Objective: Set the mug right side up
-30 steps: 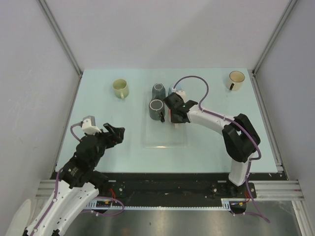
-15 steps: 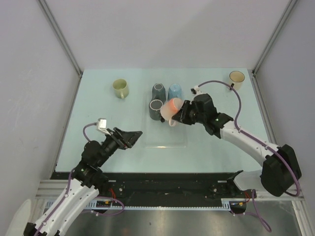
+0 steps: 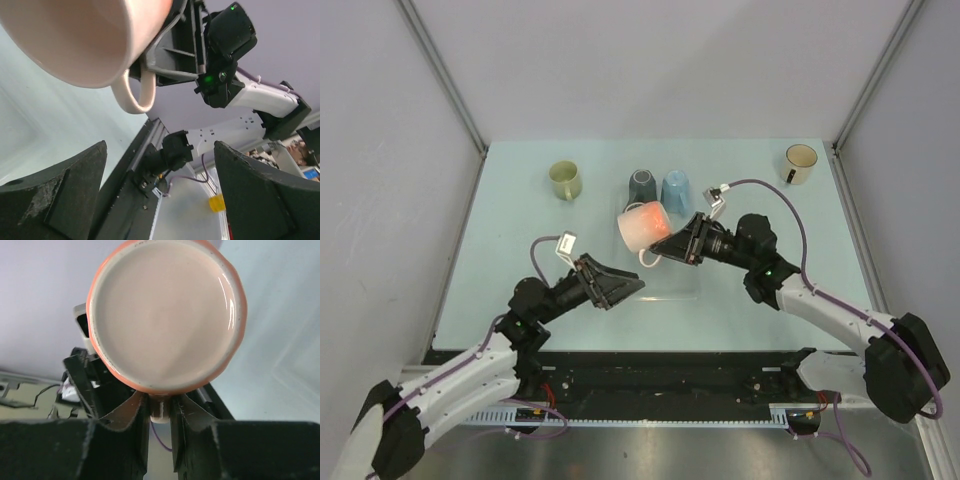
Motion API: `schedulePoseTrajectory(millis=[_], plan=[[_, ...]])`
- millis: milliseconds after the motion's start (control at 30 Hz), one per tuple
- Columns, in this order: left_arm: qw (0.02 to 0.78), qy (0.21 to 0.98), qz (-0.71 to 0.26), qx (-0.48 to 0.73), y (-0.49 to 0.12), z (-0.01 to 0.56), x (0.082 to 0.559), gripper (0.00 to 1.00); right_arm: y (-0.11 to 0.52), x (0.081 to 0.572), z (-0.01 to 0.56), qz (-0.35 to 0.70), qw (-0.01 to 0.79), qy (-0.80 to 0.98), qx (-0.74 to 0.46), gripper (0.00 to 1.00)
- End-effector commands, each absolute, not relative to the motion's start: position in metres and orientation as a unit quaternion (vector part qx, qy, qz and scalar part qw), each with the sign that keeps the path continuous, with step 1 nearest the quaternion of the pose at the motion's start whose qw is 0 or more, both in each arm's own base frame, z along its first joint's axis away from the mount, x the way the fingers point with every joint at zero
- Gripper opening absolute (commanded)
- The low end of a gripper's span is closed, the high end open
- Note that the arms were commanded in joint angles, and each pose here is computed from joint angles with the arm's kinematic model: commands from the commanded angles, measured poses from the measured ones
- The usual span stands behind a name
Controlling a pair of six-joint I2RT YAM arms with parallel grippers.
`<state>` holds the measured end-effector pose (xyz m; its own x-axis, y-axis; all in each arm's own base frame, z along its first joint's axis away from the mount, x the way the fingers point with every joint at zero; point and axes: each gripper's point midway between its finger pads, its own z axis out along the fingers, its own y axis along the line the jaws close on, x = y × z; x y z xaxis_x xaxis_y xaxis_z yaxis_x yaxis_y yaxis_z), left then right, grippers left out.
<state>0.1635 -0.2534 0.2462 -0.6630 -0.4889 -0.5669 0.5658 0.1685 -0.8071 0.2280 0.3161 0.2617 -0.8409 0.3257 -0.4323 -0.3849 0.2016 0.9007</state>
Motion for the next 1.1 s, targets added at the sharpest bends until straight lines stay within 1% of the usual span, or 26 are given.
schedulePoseTrajectory(millis=[0, 167, 367, 633, 833, 867, 1067], plan=[[0.433, 0.597, -0.671, 0.077, -0.271, 0.289, 0.153, 0.91, 0.312, 0.199, 0.349, 0.704, 0.349, 0.611, -0.097, 0.0], [0.426, 0.605, -0.669, 0.065, -0.283, 0.292, 0.161, 0.88, 0.31, 0.192, 0.357, 0.708, 0.355, 0.601, -0.108, 0.0], [0.444, 0.587, -0.676, 0.039, -0.281, 0.307, 0.171, 0.87, 0.308, 0.185, 0.36, 0.706, 0.36, 0.599, -0.115, 0.0], [0.439, 0.571, -0.692, 0.045, -0.29, 0.326, 0.172, 0.83, 0.312, 0.183, 0.361, 0.699, 0.37, 0.6, -0.118, 0.0], [0.437, 0.558, -0.703, 0.056, -0.294, 0.335, 0.169, 0.7, 0.317, 0.183, 0.358, 0.692, 0.372, 0.606, -0.122, 0.0], [0.435, 0.56, -0.703, 0.058, -0.295, 0.335, 0.168, 0.66, 0.318, 0.182, 0.359, 0.691, 0.374, 0.607, -0.123, 0.0], [0.428, 0.562, -0.706, 0.055, -0.299, 0.334, 0.168, 0.57, 0.323, 0.181, 0.356, 0.677, 0.38, 0.616, -0.131, 0.0]])
